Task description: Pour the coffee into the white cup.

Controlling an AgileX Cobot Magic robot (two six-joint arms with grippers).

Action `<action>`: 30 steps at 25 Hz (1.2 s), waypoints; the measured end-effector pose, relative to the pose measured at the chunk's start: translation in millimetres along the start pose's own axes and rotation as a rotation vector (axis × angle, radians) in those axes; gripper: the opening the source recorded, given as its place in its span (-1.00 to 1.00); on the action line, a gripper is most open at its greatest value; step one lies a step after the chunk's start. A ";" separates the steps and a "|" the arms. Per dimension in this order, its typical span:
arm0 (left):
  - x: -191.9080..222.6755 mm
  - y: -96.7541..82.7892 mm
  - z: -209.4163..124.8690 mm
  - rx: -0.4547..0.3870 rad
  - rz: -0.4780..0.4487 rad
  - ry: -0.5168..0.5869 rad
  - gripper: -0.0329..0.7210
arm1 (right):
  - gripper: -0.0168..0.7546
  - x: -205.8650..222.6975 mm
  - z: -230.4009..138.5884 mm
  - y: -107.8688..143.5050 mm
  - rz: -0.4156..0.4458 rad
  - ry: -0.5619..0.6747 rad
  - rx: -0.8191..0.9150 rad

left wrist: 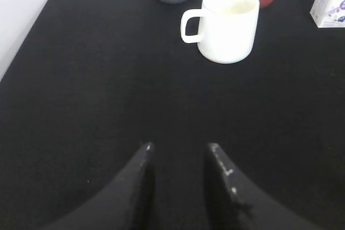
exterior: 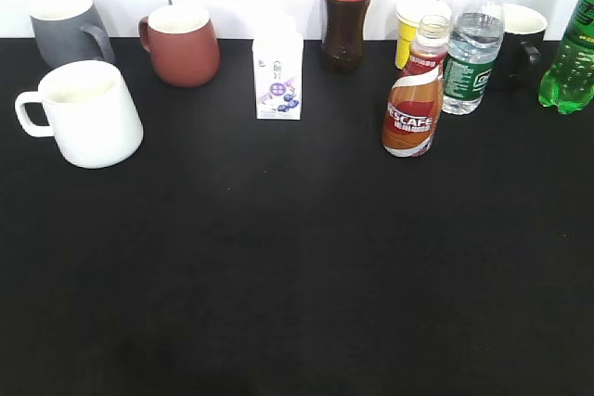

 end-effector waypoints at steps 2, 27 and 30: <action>0.0 0.0 0.0 0.000 0.000 0.000 -0.28 | 0.51 0.0 0.0 0.0 0.000 0.000 0.000; 178.5 10.5 76.0 0.004 0.020 -0.159 0.51 | 0.51 0.0 0.0 0.0 0.000 0.000 0.000; 211.8 6.6 57.1 0.003 0.021 -0.181 0.51 | 0.51 0.0 0.0 0.0 0.000 0.000 0.000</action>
Point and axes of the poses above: a point on each arm's last joint axis where the gripper is mounted, x pointing out along that axis toward the gripper, y along the wrist's bending axis when the last joint is at zero, z = x × y, the point moved 8 cm from there along x, pointing out along that axis toward the gripper, and after that the axes turned 11 degrees about x, right-handed, at the moved point
